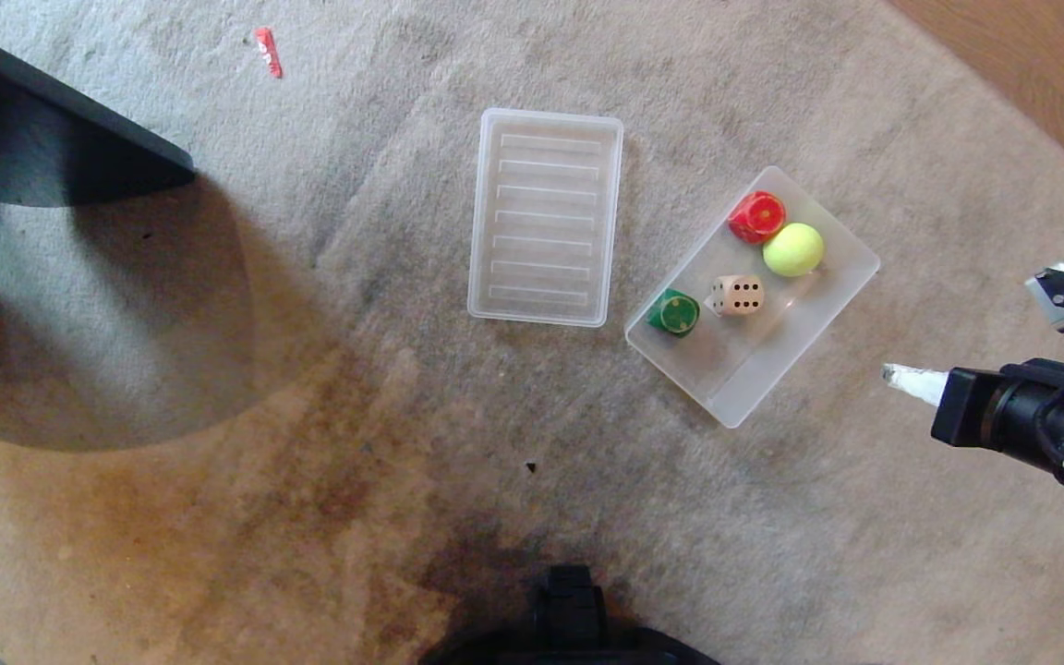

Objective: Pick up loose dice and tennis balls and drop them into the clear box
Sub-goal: Pick up the ball on the table

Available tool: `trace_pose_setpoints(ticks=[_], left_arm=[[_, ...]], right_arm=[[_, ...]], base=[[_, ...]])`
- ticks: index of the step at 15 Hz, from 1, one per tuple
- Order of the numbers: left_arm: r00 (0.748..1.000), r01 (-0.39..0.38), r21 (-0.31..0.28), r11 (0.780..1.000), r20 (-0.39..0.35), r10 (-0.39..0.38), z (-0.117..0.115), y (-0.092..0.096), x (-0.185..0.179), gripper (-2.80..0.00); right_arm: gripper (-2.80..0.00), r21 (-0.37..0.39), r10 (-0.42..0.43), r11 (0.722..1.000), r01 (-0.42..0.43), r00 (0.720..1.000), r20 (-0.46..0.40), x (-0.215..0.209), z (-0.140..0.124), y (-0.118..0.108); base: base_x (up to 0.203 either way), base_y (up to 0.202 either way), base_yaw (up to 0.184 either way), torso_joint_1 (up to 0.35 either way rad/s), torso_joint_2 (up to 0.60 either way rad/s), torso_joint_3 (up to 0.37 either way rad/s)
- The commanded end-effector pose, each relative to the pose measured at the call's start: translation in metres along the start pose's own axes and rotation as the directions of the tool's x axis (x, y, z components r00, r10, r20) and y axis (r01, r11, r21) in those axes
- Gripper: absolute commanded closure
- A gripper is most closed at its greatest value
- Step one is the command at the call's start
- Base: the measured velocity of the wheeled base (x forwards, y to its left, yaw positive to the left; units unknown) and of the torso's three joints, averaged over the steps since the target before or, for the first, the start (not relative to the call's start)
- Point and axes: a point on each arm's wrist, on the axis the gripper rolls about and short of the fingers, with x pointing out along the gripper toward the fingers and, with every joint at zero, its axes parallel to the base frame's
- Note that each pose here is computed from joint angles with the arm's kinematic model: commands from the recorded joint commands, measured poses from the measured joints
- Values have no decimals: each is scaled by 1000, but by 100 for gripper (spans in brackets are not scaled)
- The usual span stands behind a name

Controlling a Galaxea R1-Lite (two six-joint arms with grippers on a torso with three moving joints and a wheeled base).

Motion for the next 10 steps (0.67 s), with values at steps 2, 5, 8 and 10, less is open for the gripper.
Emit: trace_pose_setpoints(ticks=[2,5,8,10], left_arm=[[1000,-1,-1,1000,-2,1,0,0,0,0],[1000,-1,-1,1000,-2,1,0,0,0,0],[1000,-1,-1,1000,-2,1,0,0,0,0],[1000,-1,-1,1000,-2,1,0,0,0,0]], right_arm=[[0,-187,-231,952,241,970,71,-204,-170,-6],[0,-187,-232,952,241,970,71,-204,-170,-6],[0,-187,-232,952,241,970,69,-204,-170,-6],[0,-187,-232,952,241,970,69,-204,-170,-6]], base=[[0,0,0,0,0,0],[0,0,0,0,0,0],[0,0,0,0,0,0],[0,0,0,0,0,0]])
